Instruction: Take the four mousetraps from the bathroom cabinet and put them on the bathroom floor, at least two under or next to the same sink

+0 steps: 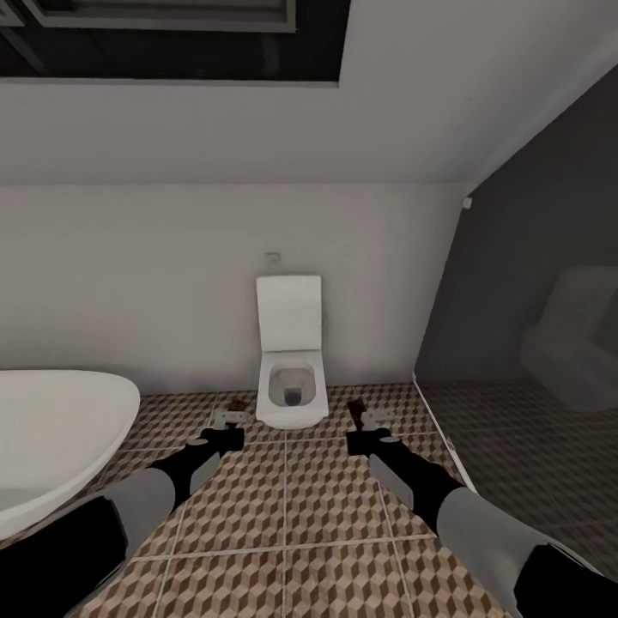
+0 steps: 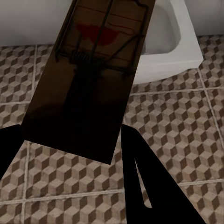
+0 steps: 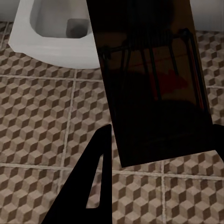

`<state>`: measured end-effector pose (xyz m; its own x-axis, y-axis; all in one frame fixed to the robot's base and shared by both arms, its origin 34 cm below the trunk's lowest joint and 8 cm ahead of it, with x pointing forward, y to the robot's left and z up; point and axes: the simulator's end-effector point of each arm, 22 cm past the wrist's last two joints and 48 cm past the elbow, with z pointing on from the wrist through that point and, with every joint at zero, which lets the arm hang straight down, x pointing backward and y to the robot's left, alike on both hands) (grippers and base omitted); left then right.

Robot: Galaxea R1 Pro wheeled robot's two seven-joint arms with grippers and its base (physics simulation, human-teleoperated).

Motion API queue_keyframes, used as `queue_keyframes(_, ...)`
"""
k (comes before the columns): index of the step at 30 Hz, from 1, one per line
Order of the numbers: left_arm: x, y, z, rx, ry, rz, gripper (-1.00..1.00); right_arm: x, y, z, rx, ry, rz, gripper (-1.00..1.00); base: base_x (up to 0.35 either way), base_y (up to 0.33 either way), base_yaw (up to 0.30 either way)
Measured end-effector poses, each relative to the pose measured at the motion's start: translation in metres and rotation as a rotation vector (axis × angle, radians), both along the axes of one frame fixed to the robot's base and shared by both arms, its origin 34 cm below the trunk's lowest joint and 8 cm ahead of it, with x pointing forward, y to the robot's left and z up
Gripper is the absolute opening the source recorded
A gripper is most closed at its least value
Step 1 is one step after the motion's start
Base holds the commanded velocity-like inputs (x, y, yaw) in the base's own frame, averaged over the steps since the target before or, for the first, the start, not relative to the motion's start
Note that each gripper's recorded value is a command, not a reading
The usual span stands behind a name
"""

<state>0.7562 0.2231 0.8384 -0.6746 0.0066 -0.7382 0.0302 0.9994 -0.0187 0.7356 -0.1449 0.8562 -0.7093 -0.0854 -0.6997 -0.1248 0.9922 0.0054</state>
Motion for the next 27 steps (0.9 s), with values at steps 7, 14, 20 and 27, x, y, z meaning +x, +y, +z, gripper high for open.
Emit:
queue_keyframes(7, -0.004, -0.002, -0.006, -0.002, 0.008, -0.002, -1.0, 0.001, -0.003, -0.001, -0.002, 0.0, -0.002, -1.0, 0.0, 0.0, 0.0)
queue_keyframes(14, -0.003, -0.004, -0.013, -0.004, 0.012, -0.004, -1.0, 0.004, -0.003, -0.007, -0.002, 0.001, -0.003, -1.0, 0.0, 0.0, 0.0)
queue_keyframes(20, -0.001, -0.004, -0.021, -0.004, 0.017, -0.004, -1.0, 0.007, -0.001, -0.012, 0.002, 0.001, 0.0, -1.0, 0.0, 0.0, 0.0)
queue_keyframes(27, -0.001, -0.013, -0.031, -0.013, 0.026, -0.012, -1.0, 0.008, -0.001, -0.022, 0.002, 0.008, 0.001, -1.0, 0.0, 0.0, 0.0)
